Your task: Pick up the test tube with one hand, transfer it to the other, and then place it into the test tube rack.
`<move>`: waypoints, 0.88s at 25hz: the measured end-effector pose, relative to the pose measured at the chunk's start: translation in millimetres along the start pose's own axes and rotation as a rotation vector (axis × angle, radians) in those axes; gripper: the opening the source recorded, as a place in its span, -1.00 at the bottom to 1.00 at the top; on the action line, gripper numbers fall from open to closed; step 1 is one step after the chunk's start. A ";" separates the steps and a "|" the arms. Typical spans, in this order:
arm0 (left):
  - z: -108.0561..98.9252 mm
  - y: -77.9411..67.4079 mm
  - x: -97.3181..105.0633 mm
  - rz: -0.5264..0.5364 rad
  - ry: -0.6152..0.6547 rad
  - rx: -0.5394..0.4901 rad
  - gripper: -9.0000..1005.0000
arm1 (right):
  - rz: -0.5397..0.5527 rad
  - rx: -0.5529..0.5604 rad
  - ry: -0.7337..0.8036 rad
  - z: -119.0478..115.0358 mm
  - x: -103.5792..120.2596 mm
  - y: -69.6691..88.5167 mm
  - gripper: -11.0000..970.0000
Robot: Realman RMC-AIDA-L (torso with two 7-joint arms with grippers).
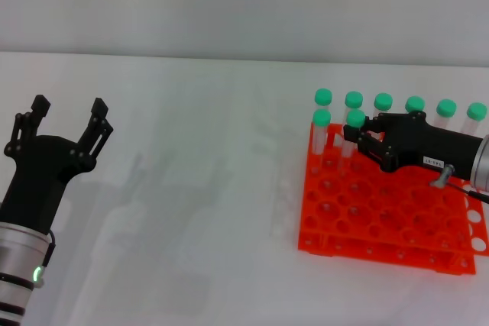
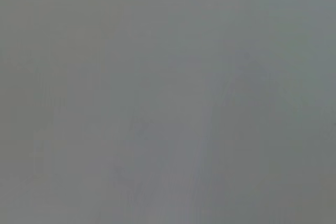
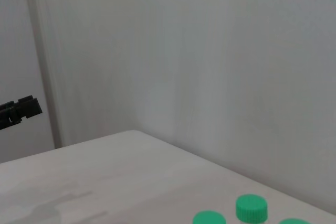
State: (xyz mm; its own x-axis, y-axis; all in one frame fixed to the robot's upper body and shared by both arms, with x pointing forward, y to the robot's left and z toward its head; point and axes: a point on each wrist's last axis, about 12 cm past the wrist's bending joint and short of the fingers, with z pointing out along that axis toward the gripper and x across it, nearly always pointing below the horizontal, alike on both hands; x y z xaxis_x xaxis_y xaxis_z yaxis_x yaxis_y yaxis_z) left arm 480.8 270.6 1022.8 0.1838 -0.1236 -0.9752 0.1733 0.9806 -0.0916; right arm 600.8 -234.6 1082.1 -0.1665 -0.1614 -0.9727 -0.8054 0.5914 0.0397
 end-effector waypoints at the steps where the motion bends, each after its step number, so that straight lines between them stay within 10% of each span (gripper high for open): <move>1: 0.2 -0.1 -0.1 0.000 0.000 0.000 0.76 | 0.003 0.002 0.000 -0.5 0.5 -0.1 -0.37; 8: 0.9 -0.3 -0.3 0.000 -0.002 0.002 0.75 | 0.039 0.001 -0.005 -6.6 4.4 1.0 -0.36; 10: 0.7 -0.3 -0.2 0.000 -0.002 0.001 0.75 | 0.053 -0.006 -0.014 -12.2 6.0 1.6 0.10; 22: -1.8 1.8 0.2 -0.001 0.001 -0.013 0.75 | 0.184 0.215 -0.081 -92.7 43.0 -8.4 0.57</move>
State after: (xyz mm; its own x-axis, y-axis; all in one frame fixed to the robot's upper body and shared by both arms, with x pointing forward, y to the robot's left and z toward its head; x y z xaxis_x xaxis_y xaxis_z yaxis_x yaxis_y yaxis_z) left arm 479.4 272.6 1022.1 0.1829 -0.1243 -0.9752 0.1612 0.9823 -0.0950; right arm 547.7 -319.8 1061.1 -0.2458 0.0223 -0.9691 -0.6257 0.7599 0.1762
